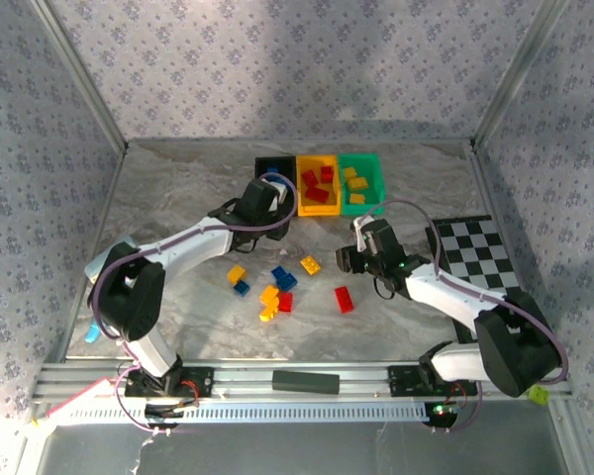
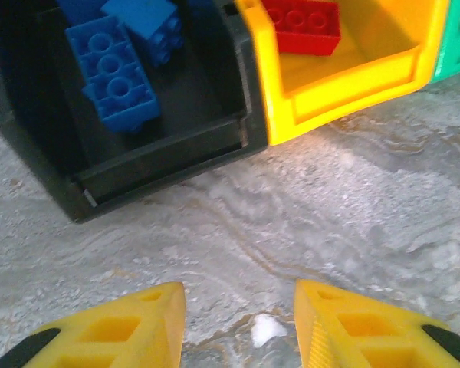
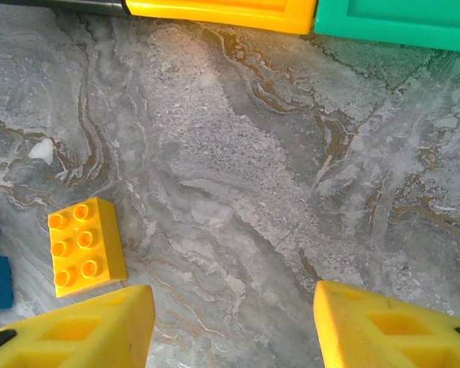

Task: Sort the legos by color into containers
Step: Place the lego in the container, then pick up the lego from the bottom-center of the table.

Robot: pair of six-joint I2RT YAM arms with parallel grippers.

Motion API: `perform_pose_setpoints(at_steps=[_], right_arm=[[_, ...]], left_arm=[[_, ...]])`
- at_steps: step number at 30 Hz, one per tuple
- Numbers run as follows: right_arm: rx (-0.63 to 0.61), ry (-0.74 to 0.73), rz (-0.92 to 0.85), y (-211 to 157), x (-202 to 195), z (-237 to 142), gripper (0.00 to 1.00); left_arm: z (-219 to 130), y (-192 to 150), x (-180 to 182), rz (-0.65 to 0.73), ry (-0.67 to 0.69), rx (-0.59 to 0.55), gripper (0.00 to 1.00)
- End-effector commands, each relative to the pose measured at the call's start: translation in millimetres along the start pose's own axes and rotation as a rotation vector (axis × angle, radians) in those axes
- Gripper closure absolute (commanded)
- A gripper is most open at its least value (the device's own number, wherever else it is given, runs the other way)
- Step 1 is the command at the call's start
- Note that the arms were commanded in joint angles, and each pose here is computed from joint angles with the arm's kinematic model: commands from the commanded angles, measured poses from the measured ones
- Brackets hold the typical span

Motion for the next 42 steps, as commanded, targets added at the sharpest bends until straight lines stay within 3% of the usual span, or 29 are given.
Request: perform_pose_setpoints(at_steps=[1, 11, 26, 42], right_arm=[[-0.01, -0.002, -0.014, 7, 3, 1, 0.41], [0.174, -0.013, -0.014, -33, 9, -7, 0.39], [0.317, -0.115, 0.089, -78, 14, -56, 0.36], [0.387, -0.144, 0.041, -102, 34, -27, 0.36]], left_arm=[[-12, 3, 12, -0.021, 0.029, -0.066, 0.6], [-37, -31, 34, -0.033, 0.059, -0.088, 0.6], [-45, -53, 43, -0.089, 0.046, -0.125, 0.6], [-49, -56, 46, -0.093, 0.061, -0.124, 0.6]])
Point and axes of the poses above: each hand's point on the last joint's axis, 136 mm out from that joint toward the fingers, its own z axis out along the fingers, its own x axis along the line the jaws close on, y = z × x, the point moved 3 cm from there along -z, back along the fingers, and after that the axes turned 9 degrees about z, right-handed, at the moved point
